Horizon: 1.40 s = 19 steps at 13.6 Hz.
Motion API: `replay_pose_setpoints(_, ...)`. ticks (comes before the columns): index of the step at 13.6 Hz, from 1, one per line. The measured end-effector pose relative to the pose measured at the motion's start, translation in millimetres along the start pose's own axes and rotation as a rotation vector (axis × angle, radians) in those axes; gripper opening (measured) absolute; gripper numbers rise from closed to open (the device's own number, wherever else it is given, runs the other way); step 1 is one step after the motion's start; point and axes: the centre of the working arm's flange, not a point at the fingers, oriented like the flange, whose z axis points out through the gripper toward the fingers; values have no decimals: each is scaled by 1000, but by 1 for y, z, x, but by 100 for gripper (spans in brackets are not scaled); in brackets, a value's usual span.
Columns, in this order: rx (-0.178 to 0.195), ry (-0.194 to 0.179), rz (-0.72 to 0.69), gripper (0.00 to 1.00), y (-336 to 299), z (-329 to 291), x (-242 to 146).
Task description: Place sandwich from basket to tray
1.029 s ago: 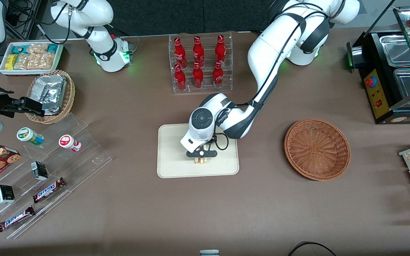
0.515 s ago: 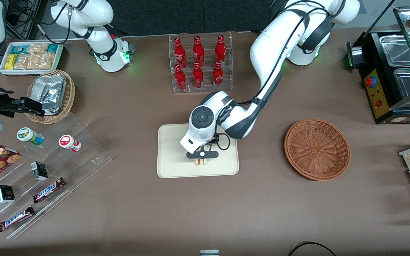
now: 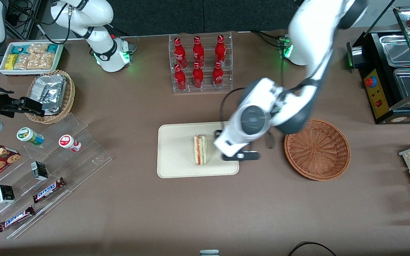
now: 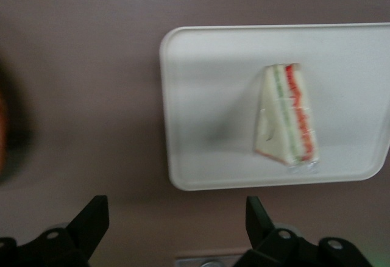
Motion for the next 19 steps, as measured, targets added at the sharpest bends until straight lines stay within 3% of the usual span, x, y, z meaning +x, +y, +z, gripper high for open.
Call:
replay_pose_setpoints(4, 26, -26, 74, 100, -117, -21, -11)
replay_pose_setpoints(8, 16, -15, 107, 100, -242, -50, -34)
replay_pose_setpoints(11, 39, 40, 78, 100, -282, -82, -64)
replay_pose_setpoints(19, 68, 188, 64, 100, -286, -170, -136)
